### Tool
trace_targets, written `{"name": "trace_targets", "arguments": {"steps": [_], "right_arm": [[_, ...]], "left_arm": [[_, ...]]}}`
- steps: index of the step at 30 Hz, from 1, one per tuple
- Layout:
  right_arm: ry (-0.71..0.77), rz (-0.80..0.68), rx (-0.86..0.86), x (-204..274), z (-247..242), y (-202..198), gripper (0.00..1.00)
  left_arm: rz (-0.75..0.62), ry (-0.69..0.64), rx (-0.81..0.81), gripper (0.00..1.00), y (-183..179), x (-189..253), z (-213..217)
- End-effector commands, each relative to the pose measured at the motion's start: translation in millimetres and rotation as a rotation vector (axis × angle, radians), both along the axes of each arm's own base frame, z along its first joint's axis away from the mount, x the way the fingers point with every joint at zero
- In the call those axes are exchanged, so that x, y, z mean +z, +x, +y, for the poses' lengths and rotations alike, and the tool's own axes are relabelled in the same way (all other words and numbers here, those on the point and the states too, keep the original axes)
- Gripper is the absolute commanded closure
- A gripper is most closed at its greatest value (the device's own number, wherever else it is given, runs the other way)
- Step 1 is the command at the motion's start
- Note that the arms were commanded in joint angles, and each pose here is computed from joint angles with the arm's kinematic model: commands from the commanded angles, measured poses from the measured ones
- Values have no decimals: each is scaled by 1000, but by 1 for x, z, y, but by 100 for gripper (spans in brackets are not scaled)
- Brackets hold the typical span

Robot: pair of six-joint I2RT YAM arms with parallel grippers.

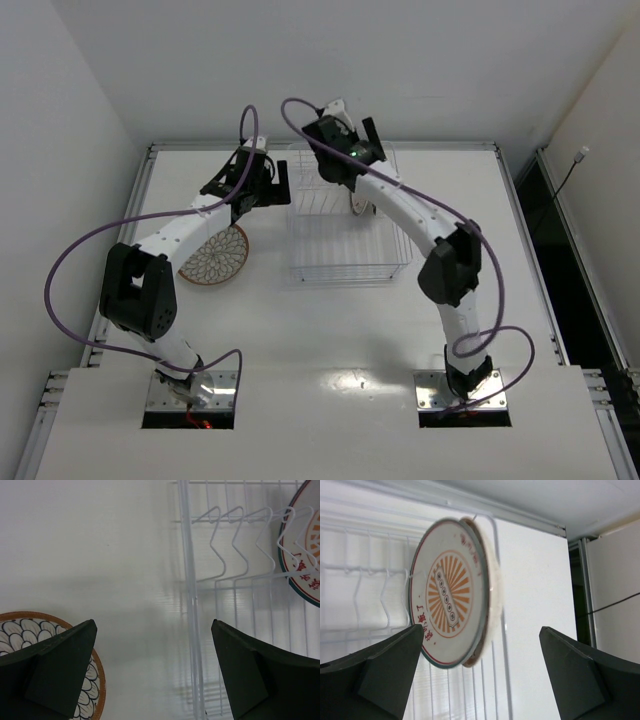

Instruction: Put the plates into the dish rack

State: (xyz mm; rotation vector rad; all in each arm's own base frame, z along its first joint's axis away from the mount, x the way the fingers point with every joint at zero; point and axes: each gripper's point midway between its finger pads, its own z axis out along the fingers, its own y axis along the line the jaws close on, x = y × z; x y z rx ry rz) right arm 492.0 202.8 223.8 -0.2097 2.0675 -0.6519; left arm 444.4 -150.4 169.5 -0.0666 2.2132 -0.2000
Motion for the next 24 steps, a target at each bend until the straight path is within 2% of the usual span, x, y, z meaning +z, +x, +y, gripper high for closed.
{"name": "trace_targets", "arguments": {"steps": [1,2,3,5,9,11,12,13,15,18,19,22,24], "right_arm": [[267,-182,67,122,-10,-27,0],[335,-207,100,145,-13,-43,0],[398,-168,183,146,-1,-53,0],[452,-97,239,132,1,-77,0],[647,36,382,104,-3,-160,0],[716,83,417,90,-5,-189,0],[732,148,408,61,-8,-204,0],[783,119,447,70,-11,-221,0],[848,213,489,39,-3,-247,0],[918,268,545,18,3,-271,0],[919,292,548,6,3,-275,0],[904,286,582,6,3,-277,0],[866,291,604,5,2,-275,0]], "left_arm": [[-92,43,71,1,10,30,14],[-107,49,88,1,10,36,18],[-107,75,121,1,9,33,26],[-115,109,155,1,8,33,36],[-111,208,276,1,5,30,63],[-68,273,304,1,3,14,72],[-37,333,346,1,-3,9,81],[-26,351,374,1,-2,13,85],[84,406,428,1,-14,-7,99],[125,350,420,1,-19,-18,105],[180,278,341,1,-27,-36,96],[242,247,265,1,-36,-55,92],[317,282,226,1,-49,-70,93]]}}
